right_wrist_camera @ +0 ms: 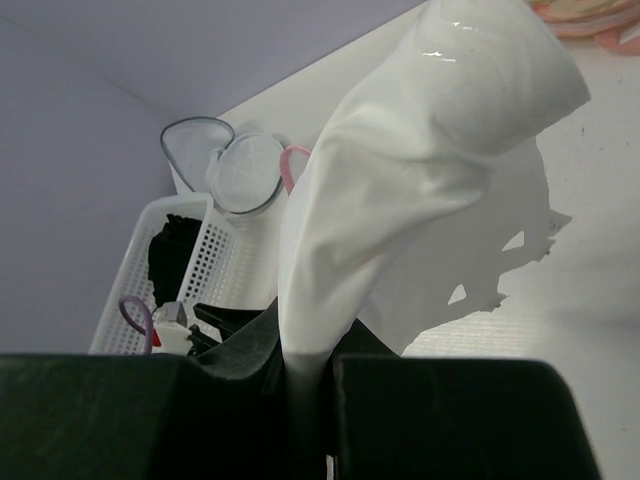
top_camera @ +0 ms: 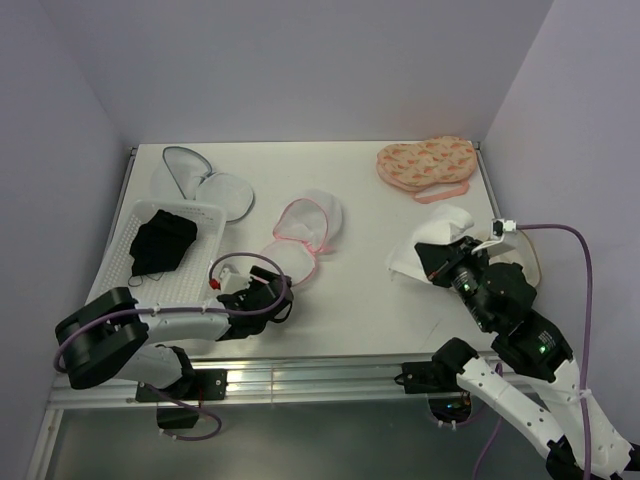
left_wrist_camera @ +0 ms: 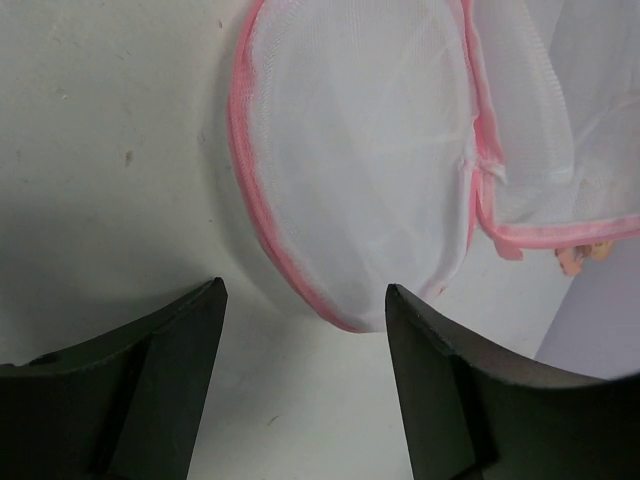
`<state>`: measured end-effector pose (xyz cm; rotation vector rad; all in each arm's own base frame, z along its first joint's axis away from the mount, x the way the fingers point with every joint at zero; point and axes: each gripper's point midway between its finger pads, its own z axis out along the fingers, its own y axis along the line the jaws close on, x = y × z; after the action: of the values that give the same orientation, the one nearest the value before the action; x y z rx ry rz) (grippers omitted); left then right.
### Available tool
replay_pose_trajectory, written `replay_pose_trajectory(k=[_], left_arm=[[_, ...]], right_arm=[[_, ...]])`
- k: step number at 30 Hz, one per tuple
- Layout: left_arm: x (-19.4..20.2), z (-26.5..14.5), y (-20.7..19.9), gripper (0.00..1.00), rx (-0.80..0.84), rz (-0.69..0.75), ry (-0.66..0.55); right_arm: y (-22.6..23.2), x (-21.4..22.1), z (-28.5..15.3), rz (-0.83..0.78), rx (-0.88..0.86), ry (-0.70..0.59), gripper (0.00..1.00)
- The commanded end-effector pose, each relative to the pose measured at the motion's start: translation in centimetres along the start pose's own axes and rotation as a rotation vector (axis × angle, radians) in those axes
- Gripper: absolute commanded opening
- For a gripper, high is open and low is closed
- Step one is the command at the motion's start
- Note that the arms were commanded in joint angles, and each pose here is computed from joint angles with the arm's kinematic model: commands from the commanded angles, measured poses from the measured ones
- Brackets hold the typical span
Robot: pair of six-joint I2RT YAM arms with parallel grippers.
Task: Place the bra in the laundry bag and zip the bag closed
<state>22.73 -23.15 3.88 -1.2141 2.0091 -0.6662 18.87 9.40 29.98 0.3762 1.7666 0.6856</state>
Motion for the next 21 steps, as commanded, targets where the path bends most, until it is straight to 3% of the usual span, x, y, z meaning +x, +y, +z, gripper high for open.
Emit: replay_pose_trajectory(k=[1,8,12,16,17,18,20,21], left_arm=[[-0.5,0.8,0.9,0.72,-0.011,-0.067,-0.040],[-0.7,2.7,1.1,0.68,-0.003,-0.136,-0.080],[-1.4,3.4,1.0,0.60,0.007,-0.148,-0.090],[-2.7,3.5,0.4,0.35,0.026,-0.100,-0.115],[-2.9,3.5,0.2,0.21,0.031,-0.076,-0.116],[-3.1,3.3,-0.5,0.14,0.045,-0.056,-0.115],[-3.4,2.8,-1.6,0.00,0.057,0.069,-0.100],[-3.5,2.2,-3.3,0.00,0.083,0.099,-0.101]], right_arm=[[0.7,-0.5,0.2,0.015,-0.032,-0.024,0.01],[1.4,0.0,0.7,0.012,-0.053,0.001,0.00],[1.5,0.0,0.7,0.013,-0.058,0.004,0.00],[1.7,0.1,0.8,0.015,-0.072,0.007,0.00],[1.8,0.1,0.8,0.016,-0.074,0.007,0.00],[1.9,0.2,0.8,0.015,-0.079,0.009,0.00],[2.2,0.1,0.8,0.005,-0.092,0.013,0.00],[2.4,-0.1,0.8,0.004,-0.098,0.010,0.00]])
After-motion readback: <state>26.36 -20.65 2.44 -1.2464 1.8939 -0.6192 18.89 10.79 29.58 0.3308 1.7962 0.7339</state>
